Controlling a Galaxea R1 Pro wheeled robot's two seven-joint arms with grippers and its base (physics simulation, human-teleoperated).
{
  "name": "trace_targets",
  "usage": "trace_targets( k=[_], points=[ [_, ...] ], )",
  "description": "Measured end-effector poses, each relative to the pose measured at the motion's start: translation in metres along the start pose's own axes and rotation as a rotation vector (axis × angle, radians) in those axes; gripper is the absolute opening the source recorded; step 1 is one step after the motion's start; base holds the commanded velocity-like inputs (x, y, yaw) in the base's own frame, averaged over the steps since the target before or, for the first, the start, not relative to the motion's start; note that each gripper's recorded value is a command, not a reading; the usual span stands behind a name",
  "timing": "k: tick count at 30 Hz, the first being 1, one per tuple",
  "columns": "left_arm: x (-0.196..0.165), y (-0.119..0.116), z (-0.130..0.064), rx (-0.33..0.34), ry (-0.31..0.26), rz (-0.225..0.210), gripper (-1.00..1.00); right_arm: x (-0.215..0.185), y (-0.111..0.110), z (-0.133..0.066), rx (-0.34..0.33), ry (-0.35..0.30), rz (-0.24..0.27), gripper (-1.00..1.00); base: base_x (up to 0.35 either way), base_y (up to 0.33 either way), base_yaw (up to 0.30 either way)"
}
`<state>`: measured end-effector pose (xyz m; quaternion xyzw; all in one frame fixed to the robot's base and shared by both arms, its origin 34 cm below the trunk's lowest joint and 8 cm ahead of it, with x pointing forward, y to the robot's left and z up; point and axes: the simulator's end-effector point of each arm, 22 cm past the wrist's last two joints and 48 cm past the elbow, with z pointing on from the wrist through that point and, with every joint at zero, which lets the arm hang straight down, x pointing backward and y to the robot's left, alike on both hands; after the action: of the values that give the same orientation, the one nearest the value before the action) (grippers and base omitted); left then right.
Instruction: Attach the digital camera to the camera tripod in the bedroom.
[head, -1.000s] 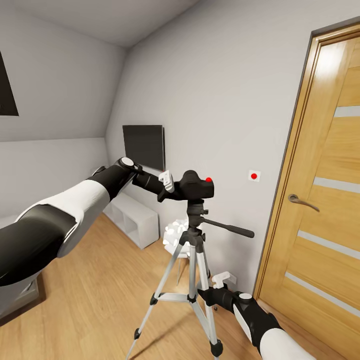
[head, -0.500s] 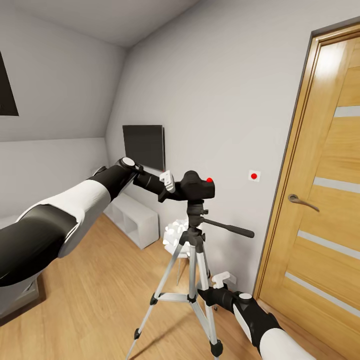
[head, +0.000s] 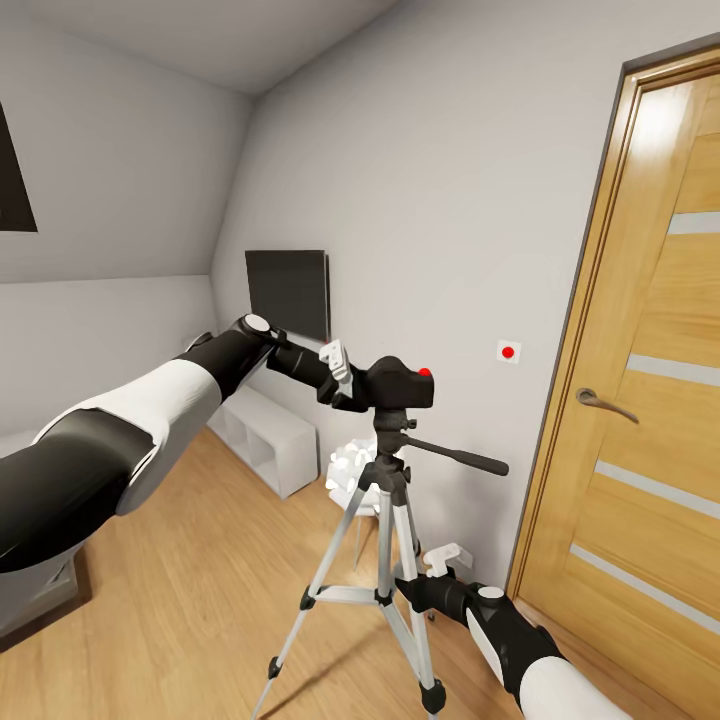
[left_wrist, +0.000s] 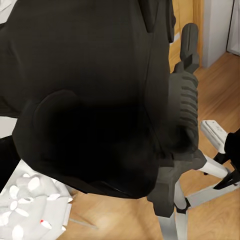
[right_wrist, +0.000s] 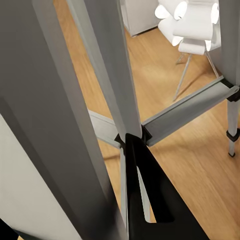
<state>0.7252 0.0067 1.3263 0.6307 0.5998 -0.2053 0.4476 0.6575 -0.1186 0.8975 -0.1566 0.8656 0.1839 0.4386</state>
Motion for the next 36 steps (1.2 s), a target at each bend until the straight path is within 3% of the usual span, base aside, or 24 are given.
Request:
trace_targets(
  k=[25,30,31,34,36],
  points=[
    [-0.002,0.004,-0.005,-0.012,-0.012,0.006,1.0,0.0,0.0,0.0,0.001,0.0,0.001,-1.0,0.0,0.0,0.0],
    [-0.03,0.027,-0.04,-0.086,-0.107,0.036,1.0,0.0,0.0,0.0,0.001,0.0,0.001,-1.0,0.0,0.0,0.0],
    [-0.048,0.038,-0.061,-0.128,-0.168,0.041,1.0,0.0,0.0,0.0,0.001,0.001,0.002,-1.0,0.0,0.0,0.0],
    [-0.073,0.056,-0.1,-0.203,-0.267,0.03,1.0,0.0,0.0,0.0,0.001,0.0,0.001,-1.0,0.0,0.0,0.0],
    [-0.087,0.071,-0.136,-0.267,-0.342,-0.004,1.0,0.0,0.0,0.0,0.001,0.001,0.001,-1.0,0.0,0.0,0.0]
  ],
)
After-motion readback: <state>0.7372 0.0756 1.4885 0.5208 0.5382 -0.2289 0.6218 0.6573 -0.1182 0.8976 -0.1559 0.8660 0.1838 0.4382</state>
